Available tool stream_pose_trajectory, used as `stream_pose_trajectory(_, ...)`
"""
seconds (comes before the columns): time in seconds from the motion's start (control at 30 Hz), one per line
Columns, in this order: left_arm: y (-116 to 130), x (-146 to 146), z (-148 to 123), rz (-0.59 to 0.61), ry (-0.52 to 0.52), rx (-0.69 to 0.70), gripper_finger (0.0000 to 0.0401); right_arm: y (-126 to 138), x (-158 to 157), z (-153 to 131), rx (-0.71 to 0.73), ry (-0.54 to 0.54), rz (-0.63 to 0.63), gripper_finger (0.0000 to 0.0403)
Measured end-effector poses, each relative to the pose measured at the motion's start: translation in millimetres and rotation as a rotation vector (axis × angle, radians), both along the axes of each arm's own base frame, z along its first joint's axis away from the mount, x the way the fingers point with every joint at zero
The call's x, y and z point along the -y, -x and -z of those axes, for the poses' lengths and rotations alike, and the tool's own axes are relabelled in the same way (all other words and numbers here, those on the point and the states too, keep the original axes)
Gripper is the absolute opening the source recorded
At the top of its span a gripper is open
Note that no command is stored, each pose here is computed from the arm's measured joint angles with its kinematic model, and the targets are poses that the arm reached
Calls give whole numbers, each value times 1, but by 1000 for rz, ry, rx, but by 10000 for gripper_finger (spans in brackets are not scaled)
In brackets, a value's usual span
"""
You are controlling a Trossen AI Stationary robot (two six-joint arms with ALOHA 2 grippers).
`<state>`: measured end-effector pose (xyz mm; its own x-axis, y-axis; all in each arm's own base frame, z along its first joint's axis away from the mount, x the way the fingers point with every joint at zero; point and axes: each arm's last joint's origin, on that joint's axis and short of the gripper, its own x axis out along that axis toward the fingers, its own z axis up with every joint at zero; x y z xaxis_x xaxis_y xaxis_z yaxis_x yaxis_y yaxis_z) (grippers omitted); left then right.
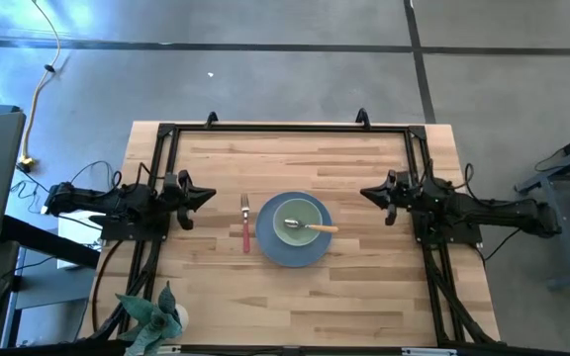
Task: Set table place
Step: Return to Home Position
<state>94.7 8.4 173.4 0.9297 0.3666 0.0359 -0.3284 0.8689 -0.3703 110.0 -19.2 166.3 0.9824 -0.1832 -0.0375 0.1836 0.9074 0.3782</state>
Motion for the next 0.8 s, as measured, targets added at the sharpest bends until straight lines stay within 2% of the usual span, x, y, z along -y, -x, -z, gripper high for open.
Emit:
stream_pose_trajectory(0.17,0,0,0,0,0,0,1,0,0,1,-2,-33,1,0)
stream_pose_trajectory(0.8,0,0,0,0,0,0,1,0,0,1,-3,-31,1,0)
